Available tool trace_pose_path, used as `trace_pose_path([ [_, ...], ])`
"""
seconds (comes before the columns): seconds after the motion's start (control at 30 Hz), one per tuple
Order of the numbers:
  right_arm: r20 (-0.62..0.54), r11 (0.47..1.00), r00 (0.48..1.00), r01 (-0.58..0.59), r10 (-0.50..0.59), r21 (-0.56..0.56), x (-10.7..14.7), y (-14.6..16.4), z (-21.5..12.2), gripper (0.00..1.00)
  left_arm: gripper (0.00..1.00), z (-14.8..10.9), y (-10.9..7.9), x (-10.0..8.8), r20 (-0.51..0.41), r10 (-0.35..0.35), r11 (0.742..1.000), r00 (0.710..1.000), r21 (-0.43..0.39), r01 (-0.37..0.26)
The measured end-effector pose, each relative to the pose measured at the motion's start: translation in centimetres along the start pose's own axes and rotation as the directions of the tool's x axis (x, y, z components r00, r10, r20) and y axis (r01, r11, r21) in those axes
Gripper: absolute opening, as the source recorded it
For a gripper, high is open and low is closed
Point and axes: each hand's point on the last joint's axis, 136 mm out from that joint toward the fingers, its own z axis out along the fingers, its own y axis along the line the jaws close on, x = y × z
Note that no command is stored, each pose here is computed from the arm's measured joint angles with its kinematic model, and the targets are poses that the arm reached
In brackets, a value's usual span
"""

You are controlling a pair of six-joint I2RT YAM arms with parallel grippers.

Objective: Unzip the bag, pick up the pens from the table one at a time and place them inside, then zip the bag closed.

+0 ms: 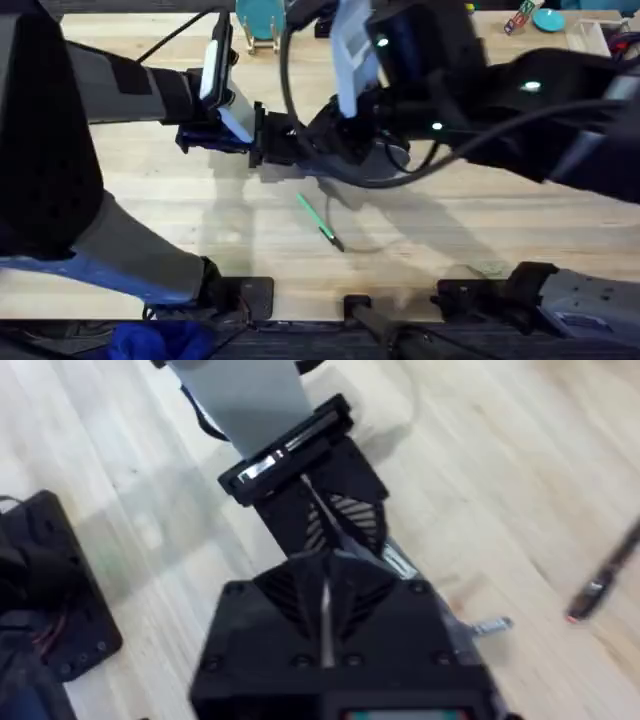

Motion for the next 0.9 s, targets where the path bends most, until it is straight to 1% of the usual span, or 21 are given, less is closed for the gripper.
trace_pose_path([
  [0.03, 0.005, 1.000, 1.000, -0.001, 0.001, 0.015, -0.1, -0.2, -0.5, 0.134, 0.043, 0.0, 0.0, 0.0, 0.000, 0.000, 1.000, 1.000, 0.000, 0.000],
  [0.07, 0.010, 1.000, 1.000, 0.001, -0.001, 0.027, -0.2, -0.3, -1.0, 0.251, 0.043, 0.0, 0.0, 0.0, 0.000, 0.000, 1.000, 1.000, 0.000, 0.000],
  [0.1, 0.015, 0.999, 1.000, 0.001, -0.002, 0.035, -0.3, -0.4, -1.4, 0.325, 0.043, 0.0, 0.0, 0.0, 0.000, 0.000, 1.000, 1.000, 0.000, 0.000],
  [0.13, 0.018, 0.999, 1.000, 0.002, -0.002, 0.042, -0.4, -0.4, -1.6, 0.377, 0.043, 0.0, 0.0, 0.0, 0.000, 0.000, 1.000, 1.000, 0.000, 0.000],
  [0.17, 0.020, 0.999, 1.000, 0.001, -0.002, 0.048, -0.4, -0.5, -1.9, 0.496, 0.043, 0.0, 0.0, 0.0, 0.000, 0.000, 1.000, 1.000, 0.000, 0.000],
  [0.27, 0.016, 0.998, 1.000, -0.006, 0.005, 0.061, -0.3, -0.8, -2.2, 0.926, 0.043, 0.0, 0.0, 0.0, 0.000, 0.000, 1.000, 1.000, 0.000, 0.000],
  [0.3, 0.015, 0.998, 1.000, -0.016, 0.015, 0.067, -0.2, -0.9, -2.2, 0.977, 0.043, 0.0, 0.0, 0.0, 0.000, 0.000, 1.000, 1.000, 0.000, 0.000],
  [0.43, 0.024, 0.985, 0.992, -0.129, 0.127, 0.111, -0.1, -2.4, -2.4, 0.996, 0.043, 0.0, 0.0, 0.0, 0.000, 0.000, 1.000, 1.000, 0.000, 0.000],
  [0.57, 0.044, 0.954, 0.967, -0.256, 0.252, 0.155, 0.1, -4.2, -2.8, 0.996, 0.043, 0.0, 0.0, 0.0, 0.000, 0.000, 1.000, 1.000, 0.000, 0.000],
  [0.73, 0.081, 0.891, 0.910, -0.415, 0.407, 0.183, 0.4, -6.0, -3.2, 0.996, 0.043, 0.0, 0.0, 0.0, 0.000, 0.000, 1.000, 1.000, 0.000, 0.000],
  [0.9, 0.110, 0.827, 0.848, -0.530, 0.519, 0.187, 0.5, -6.8, -3.4, 0.996, 0.043, 0.0, 0.0, 0.0, 0.000, 0.000, 1.000, 1.000, 0.000, 0.000],
])
